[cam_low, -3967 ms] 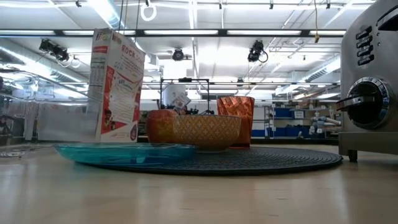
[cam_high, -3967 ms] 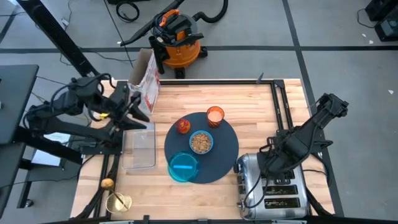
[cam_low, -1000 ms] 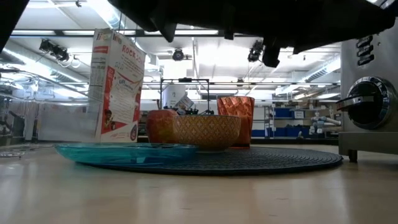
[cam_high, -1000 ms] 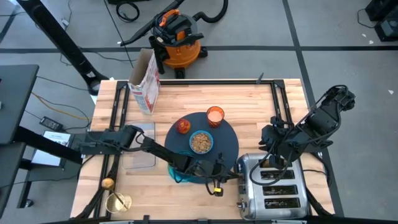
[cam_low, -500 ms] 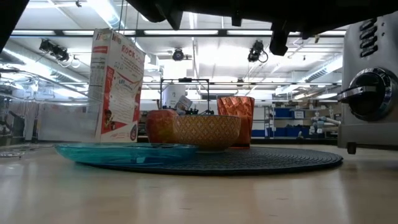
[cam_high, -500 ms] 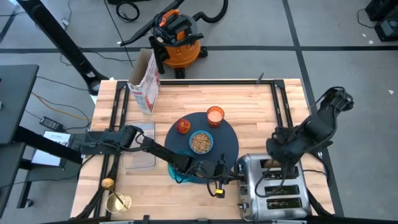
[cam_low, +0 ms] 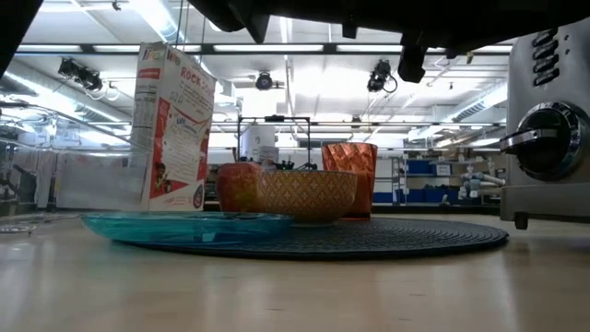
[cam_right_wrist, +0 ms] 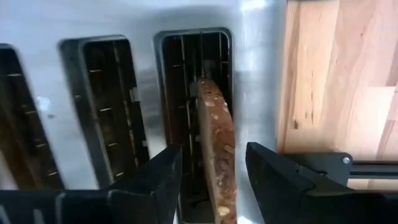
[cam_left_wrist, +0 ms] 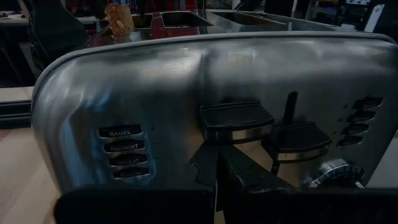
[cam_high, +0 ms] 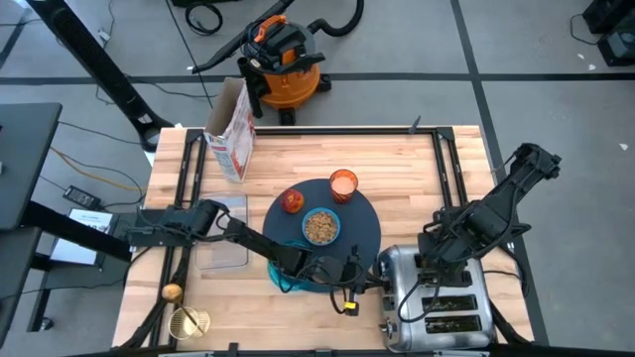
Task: Arrange a breakfast setting
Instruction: Put the toasted bread on the blue transparent plate
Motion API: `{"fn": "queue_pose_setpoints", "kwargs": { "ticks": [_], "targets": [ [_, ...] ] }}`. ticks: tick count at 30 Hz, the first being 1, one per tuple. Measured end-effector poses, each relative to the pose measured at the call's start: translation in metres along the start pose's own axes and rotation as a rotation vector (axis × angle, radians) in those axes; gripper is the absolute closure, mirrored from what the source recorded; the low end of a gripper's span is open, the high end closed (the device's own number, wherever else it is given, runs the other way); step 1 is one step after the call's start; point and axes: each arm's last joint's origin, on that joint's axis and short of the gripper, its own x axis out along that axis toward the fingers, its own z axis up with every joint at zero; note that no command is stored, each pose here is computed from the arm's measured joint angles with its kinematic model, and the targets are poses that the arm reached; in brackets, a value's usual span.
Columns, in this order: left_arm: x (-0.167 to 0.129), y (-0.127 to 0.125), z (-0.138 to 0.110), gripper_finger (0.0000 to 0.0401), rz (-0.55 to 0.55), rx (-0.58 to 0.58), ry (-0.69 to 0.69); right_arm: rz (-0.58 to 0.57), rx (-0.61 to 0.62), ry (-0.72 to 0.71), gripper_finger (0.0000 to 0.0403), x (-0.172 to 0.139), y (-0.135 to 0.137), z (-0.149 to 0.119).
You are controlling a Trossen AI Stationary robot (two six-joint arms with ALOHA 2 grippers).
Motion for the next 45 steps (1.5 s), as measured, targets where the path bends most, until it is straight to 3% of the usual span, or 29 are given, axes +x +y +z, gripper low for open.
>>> {"fn": "queue_pose_setpoints", "kwargs": {
  "ticks": [24,32,39,45],
  "targets": [
    [0.001,0.004,-0.001,0.0393,0.013,0.003,0.018,0.002,-0.008,-0.022,0.0356,0.011,0.002,0.004],
    [0.001,0.004,-0.002,0.0392,0.014,0.004,0.021,0.045,-0.003,0.011,0.0369,0.010,0.003,0.003],
    [0.000,0.006,-0.006,0.0386,0.029,-0.009,0.103,0.076,0.000,-0.015,0.0370,-0.013,0.004,0.002],
    [-0.009,0.009,0.002,0.0324,0.049,-0.082,0.214,0.125,0.007,-0.110,0.0370,-0.055,0.000,0.002]
  ]
}}
